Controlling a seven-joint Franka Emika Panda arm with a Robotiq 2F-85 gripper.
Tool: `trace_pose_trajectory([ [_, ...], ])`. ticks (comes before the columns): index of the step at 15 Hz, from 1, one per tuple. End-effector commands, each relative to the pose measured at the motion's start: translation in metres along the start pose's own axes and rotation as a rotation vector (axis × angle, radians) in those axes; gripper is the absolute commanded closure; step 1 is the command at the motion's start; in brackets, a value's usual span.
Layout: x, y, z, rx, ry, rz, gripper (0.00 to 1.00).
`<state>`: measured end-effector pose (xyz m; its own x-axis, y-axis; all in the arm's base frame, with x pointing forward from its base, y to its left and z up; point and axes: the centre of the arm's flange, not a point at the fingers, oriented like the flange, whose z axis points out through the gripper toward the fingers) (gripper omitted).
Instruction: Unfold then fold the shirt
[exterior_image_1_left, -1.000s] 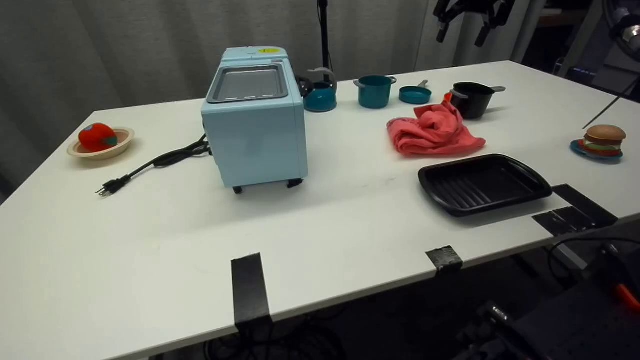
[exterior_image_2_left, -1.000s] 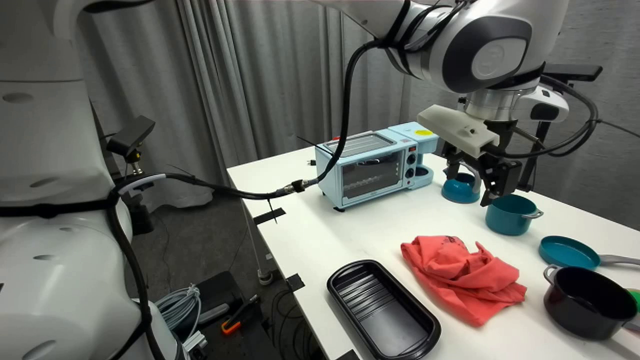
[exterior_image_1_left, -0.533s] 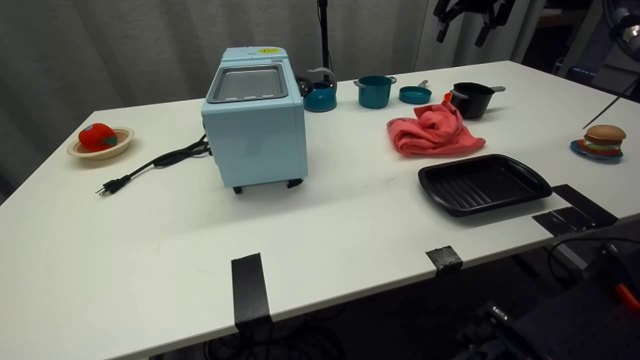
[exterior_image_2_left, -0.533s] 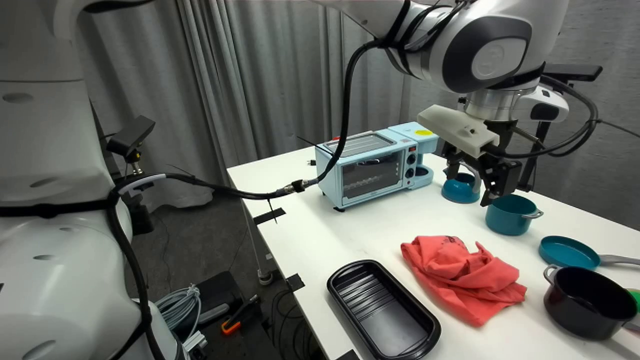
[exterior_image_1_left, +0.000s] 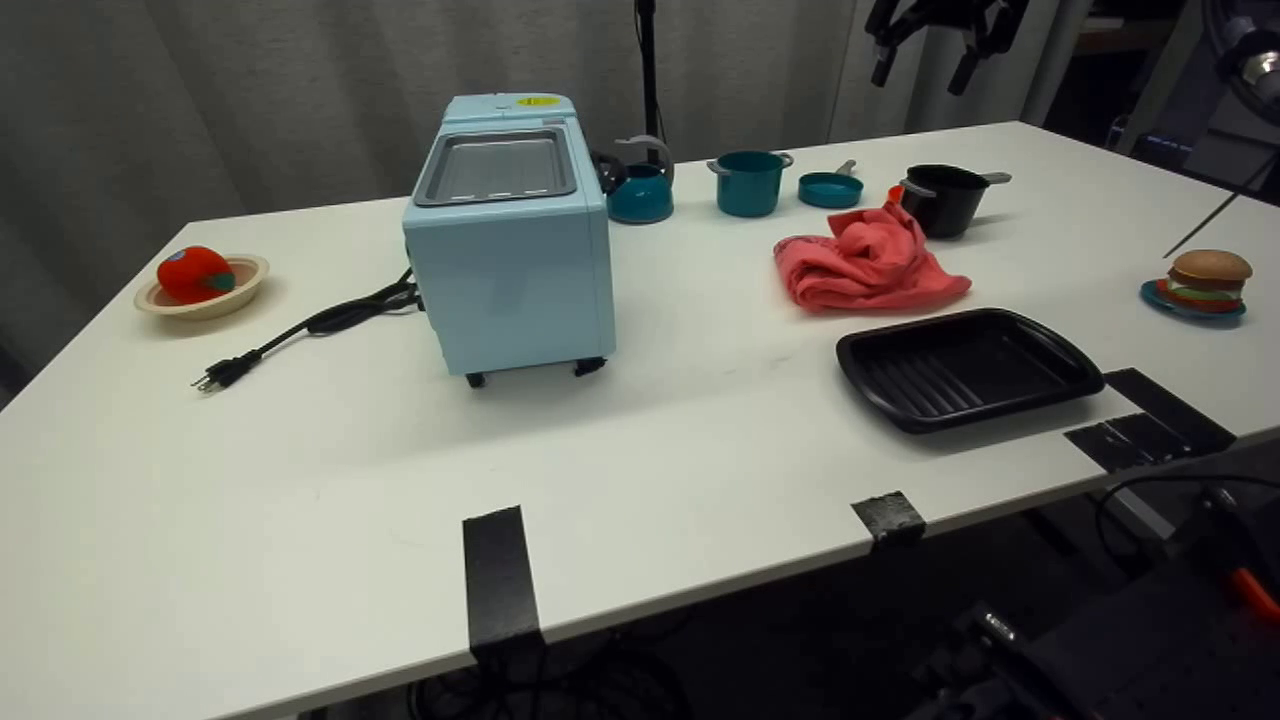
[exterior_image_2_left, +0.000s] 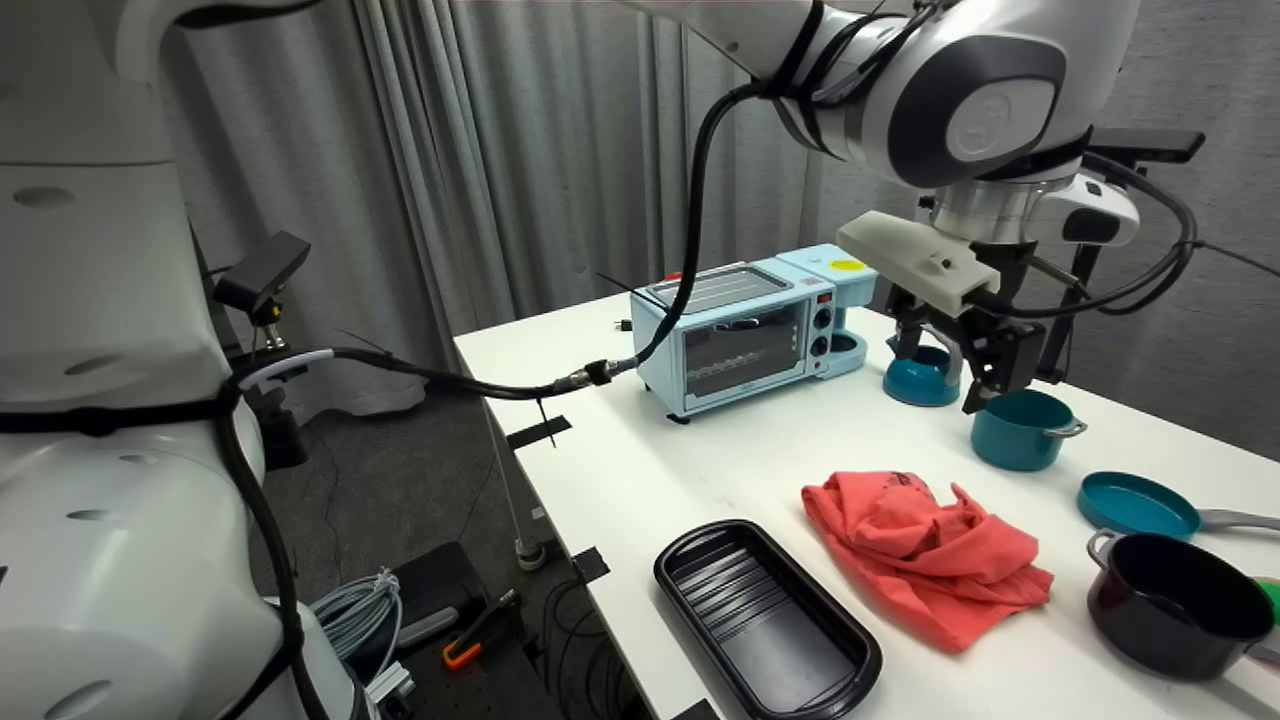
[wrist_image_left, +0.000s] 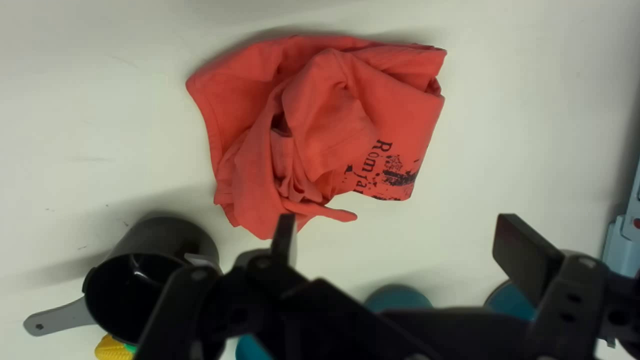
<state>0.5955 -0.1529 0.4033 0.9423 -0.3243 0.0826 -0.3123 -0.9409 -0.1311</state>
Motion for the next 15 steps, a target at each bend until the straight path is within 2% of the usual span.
trace_pose_trajectory([
  [1,0.028,0.000,0.003,-0.015,0.012,0.030,0.00],
  [6,0.064,0.011,0.026,-0.034,-0.003,0.062,0.00],
  [10,0.090,0.029,0.066,-0.054,-0.044,0.093,0.00],
  [15,0.100,0.043,0.126,-0.087,-0.127,0.103,0.00],
])
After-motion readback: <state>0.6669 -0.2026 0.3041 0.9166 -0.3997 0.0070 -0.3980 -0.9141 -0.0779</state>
